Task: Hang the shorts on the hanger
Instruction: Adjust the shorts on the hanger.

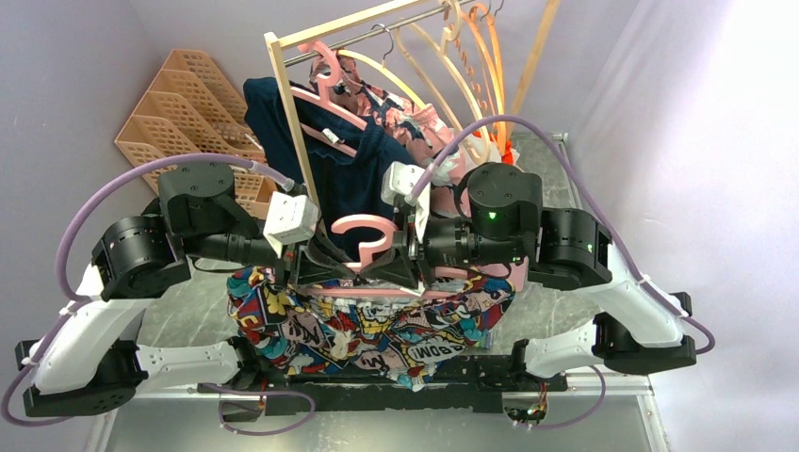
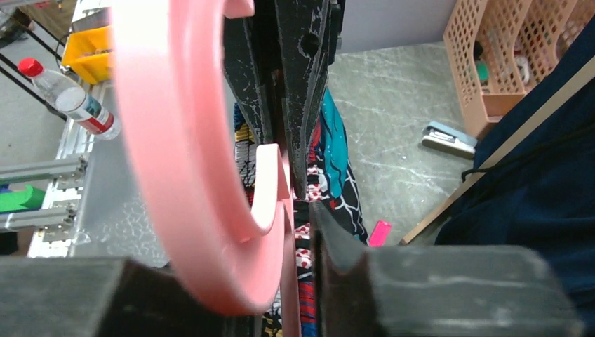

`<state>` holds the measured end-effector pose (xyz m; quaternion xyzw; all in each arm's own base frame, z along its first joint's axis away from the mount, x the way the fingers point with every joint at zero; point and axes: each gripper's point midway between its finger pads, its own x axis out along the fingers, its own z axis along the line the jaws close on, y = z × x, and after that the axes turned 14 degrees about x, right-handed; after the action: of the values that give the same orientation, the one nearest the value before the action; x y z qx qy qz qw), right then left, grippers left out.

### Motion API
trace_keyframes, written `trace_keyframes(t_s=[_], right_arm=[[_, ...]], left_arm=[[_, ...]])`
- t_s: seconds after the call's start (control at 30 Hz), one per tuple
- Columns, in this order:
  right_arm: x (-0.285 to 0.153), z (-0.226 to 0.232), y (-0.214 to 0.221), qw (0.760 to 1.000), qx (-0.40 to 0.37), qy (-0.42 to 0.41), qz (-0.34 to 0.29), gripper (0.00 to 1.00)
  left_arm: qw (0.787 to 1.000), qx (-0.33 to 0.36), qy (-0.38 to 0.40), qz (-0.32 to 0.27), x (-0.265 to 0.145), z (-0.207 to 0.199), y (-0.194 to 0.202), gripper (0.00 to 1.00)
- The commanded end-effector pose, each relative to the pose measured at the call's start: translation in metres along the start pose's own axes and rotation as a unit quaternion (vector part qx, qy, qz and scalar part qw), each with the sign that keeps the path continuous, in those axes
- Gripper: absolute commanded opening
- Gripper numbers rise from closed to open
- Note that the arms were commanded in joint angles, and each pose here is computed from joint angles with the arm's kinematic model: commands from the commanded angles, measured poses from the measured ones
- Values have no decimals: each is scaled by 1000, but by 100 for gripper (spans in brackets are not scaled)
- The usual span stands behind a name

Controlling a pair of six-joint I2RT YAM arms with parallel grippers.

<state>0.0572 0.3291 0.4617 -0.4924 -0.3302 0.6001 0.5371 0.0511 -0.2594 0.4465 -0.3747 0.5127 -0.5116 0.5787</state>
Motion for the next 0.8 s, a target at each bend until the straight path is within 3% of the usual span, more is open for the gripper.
trace_keyframes(t_s=[0.0,0.07,0.17,0.2,0.27,0.3,0.37,0.4,0.47,0.63,0.77], right_arm=[[6,-1,7,1000,-1,-5,13,19],[6,-2,6,1000,0,-3,12,3],[1,-2,0,1000,4,2,-6,0],[-1,-2,-3,1000,7,5,-16,0],[-9,-6,-10,999,16,23,-39,0],[-13,-10,-14,998,23,37,-52,0],[-23,-14,-19,995,41,55,-72,0],[-29,-15,-21,994,46,62,-81,0],[-38,-17,-20,991,59,74,-90,0],[-59,-36,-16,979,99,135,-116,0],[-63,-53,-14,966,125,184,-129,0]], left_arm=[[998,44,2,-54,-6,0,-33,7],[998,45,0,-54,-6,1,-34,7],[997,43,-20,-55,-7,7,-34,8],[997,42,-32,-56,-9,10,-34,17],[995,41,-64,-62,-15,17,-36,47],[994,40,-82,-67,-19,20,-36,58],[988,39,-122,-90,-32,25,-42,75],[984,35,-143,-97,-39,26,-41,78],[972,30,-186,-138,-59,28,-50,100],[934,-66,-261,-234,-99,24,-47,99],[908,-192,-271,-255,-98,22,-22,99]])
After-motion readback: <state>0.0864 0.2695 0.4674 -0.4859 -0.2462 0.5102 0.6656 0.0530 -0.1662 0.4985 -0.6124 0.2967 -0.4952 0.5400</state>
